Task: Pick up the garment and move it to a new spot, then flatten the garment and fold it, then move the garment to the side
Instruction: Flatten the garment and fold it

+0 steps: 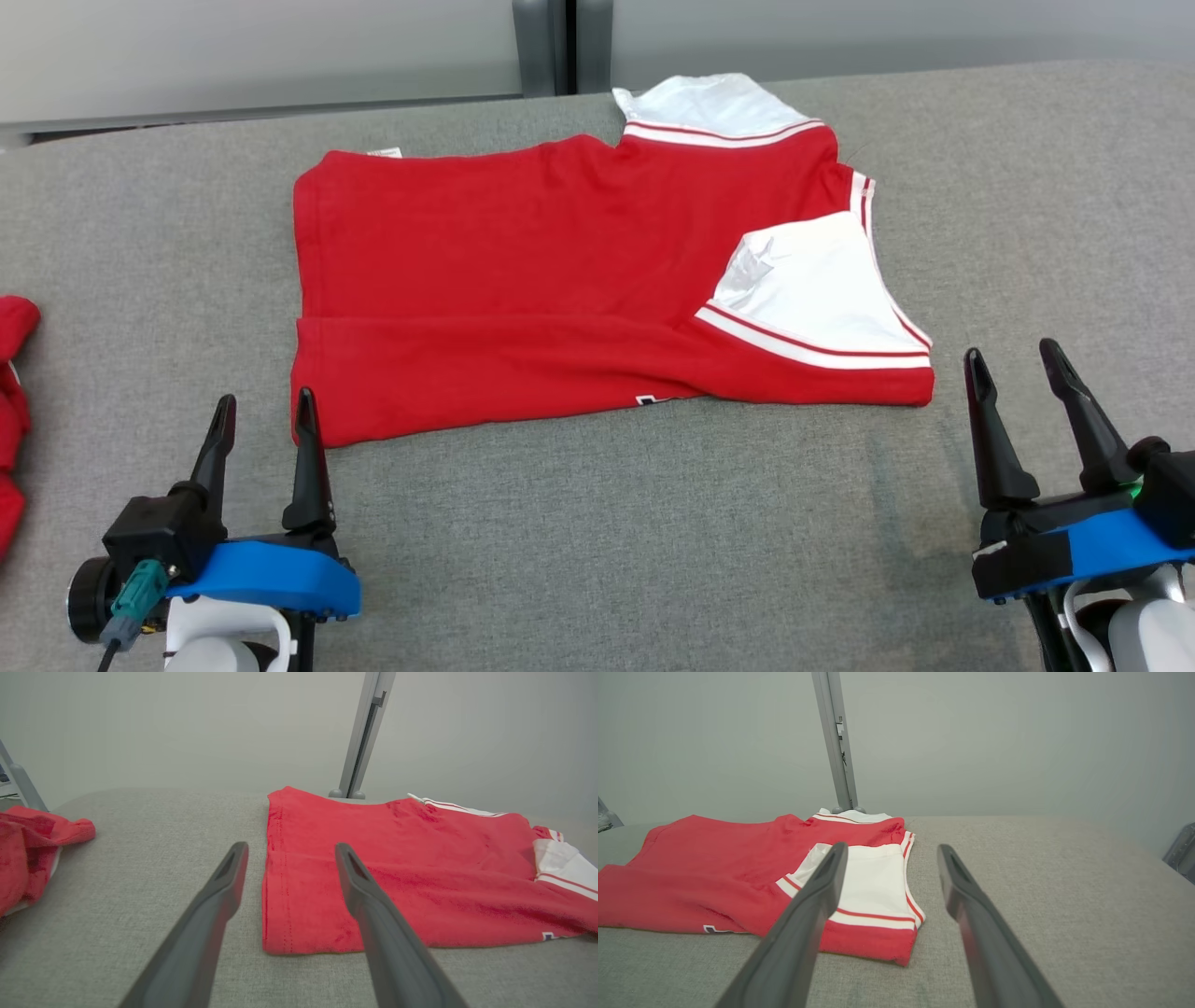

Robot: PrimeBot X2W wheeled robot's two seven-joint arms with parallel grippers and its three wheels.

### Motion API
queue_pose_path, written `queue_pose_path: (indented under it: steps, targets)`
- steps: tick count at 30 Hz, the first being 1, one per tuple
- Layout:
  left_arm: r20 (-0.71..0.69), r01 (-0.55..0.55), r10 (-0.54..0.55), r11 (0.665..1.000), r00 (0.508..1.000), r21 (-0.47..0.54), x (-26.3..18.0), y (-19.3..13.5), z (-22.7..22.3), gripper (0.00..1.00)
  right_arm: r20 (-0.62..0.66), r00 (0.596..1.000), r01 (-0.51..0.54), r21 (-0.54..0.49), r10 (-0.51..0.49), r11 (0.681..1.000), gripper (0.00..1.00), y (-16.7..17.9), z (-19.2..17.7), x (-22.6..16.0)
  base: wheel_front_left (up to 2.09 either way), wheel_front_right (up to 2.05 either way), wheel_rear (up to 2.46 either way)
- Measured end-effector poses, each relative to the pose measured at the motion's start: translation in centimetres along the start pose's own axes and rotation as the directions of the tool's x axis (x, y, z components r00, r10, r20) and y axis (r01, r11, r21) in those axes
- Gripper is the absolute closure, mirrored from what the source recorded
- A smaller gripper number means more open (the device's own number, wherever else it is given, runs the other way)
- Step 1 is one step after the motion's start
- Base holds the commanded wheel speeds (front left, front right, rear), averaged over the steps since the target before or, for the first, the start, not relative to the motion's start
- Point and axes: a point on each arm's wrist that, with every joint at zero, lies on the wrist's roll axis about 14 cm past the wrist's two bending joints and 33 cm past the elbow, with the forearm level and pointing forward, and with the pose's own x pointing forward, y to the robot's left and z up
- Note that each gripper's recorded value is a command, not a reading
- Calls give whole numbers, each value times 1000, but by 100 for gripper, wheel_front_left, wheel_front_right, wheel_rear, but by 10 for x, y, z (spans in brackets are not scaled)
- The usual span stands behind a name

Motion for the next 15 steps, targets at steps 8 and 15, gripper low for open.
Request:
queue_pose_path:
  steps: [8,15]
  targets:
    - [-191,7,-22,997,981,-76,15,4,-52,0,-211,977,21,19,-17,1000,0,-12,-68,9,0,0,0]
    - [-324,-15,-38,987,945,-160,27,7,-87,0,-339,940,-16,48,31,999,0,-4,-114,28,0,0,0]
